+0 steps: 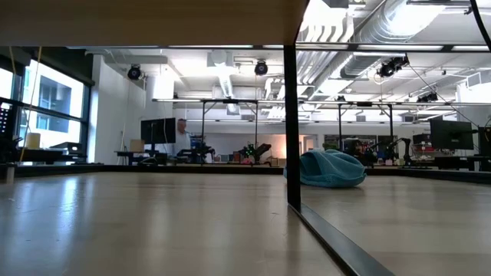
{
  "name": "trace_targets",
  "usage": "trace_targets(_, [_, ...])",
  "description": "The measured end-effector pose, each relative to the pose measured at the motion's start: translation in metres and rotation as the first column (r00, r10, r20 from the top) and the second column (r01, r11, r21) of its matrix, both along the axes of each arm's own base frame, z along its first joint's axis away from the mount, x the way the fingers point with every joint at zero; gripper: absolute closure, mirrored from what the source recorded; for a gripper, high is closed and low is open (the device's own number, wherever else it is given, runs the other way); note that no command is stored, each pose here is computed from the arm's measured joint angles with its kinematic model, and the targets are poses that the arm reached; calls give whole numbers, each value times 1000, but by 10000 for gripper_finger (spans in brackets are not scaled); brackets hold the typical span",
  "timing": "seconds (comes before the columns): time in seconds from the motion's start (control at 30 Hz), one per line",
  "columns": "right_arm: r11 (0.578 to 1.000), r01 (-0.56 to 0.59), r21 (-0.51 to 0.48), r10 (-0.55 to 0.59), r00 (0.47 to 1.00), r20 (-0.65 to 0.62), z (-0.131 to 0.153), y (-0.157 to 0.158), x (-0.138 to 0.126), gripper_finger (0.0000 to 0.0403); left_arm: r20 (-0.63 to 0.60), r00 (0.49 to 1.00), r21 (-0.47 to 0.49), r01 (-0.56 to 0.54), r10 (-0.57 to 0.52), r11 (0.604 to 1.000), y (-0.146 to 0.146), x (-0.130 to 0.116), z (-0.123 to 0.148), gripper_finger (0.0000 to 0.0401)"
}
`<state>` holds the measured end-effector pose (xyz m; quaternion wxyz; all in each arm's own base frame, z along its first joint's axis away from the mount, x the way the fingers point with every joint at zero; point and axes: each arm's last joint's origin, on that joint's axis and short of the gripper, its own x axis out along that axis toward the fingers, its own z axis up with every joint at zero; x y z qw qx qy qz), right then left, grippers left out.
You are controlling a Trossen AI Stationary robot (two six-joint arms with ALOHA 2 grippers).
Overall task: Stack small to large cups/mugs on shelf
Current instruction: Put the brown mug on the shelf
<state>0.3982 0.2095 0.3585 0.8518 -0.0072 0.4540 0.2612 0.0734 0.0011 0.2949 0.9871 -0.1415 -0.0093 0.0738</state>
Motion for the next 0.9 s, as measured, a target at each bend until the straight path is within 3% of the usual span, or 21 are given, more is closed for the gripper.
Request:
trace_targets(0.37, [995,52,-89,-54,998,-20,6,-11,-10,398,-3,1000,11,0,0,1000,0,0,0,139])
trace_targets(0.9, [998,16,-67,-19,999,-39,9,-12,-13,398,-2,1000,11,-11,11,1000,0,0,0,139])
